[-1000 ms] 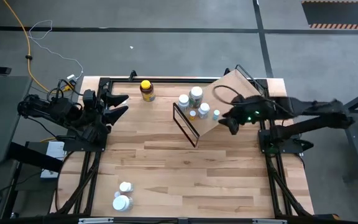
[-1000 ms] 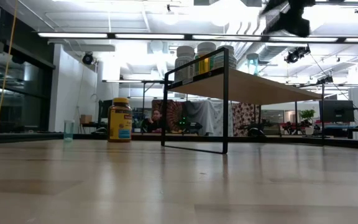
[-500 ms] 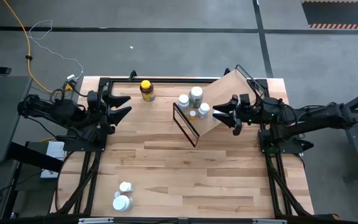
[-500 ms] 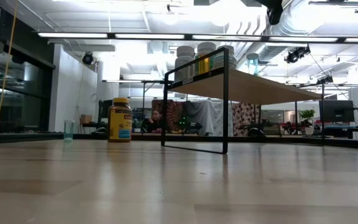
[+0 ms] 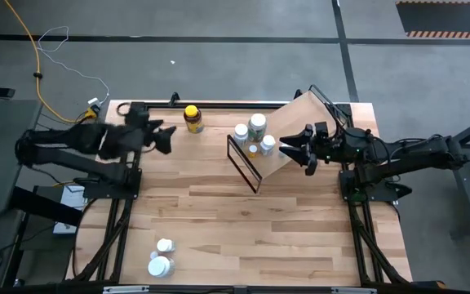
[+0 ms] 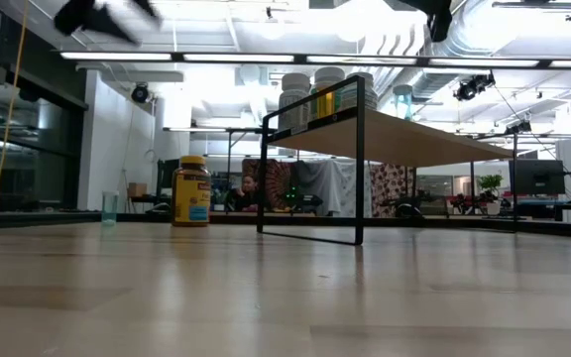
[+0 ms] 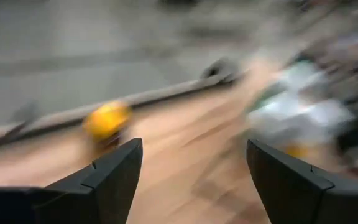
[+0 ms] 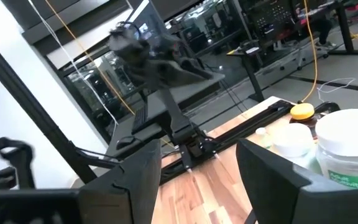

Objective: Pick and place medicine bottles onto shelf by color
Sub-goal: Put the green pill bottle on the shelf

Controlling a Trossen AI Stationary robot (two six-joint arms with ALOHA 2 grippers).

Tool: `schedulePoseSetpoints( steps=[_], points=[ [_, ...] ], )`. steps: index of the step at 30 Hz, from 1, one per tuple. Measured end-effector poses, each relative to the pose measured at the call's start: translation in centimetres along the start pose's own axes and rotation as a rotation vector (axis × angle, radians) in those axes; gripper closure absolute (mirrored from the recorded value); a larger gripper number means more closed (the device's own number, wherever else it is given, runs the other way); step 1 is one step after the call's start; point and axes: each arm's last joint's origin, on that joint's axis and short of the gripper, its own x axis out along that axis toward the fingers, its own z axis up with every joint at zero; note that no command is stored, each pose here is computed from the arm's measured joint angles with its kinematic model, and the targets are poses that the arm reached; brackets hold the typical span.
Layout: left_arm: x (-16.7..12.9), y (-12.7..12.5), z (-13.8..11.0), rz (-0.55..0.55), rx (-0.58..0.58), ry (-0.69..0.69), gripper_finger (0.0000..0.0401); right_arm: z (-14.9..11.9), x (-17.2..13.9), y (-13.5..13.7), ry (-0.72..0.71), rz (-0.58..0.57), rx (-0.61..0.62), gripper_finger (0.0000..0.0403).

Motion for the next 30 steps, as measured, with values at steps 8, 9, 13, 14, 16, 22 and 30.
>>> schedulePoseSetpoints(
  steps=[8,9,13,14,16,22,30],
  points=[
    [5.7,4.3,-0.3,0.408,0.029,0.489,0.0123,0.0,0.0,0.0,0.001,-0.001,-0.001,0.0203],
    [6.5,4.8,-0.4,0.409,0.025,0.523,0.0123,0.0,0.0,0.0,0.001,-0.001,-0.001,0.0203],
    [9.6,6.7,-1.5,0.435,-0.005,0.611,0.0123,0.0,0.0,0.0,0.003,-0.003,0.024,0.0203],
    [10.2,7.3,-1.8,0.442,-0.027,0.619,0.0123,-0.1,0.0,0.0,0.005,-0.003,0.024,0.0203],
    [11.2,8.3,-2.4,0.456,-0.066,0.624,0.0123,-0.1,0.0,0.0,0.008,-0.005,0.023,0.0203],
    [13.4,10.9,-4.5,0.443,-0.188,0.613,0.0123,-0.2,0.0,-0.1,0.015,-0.009,0.021,0.0203],
    [15.2,12.7,-6.1,0.533,-0.209,0.592,0.0123,-0.2,0.0,-0.1,0.015,-0.009,0.021,0.0203]
  ],
)
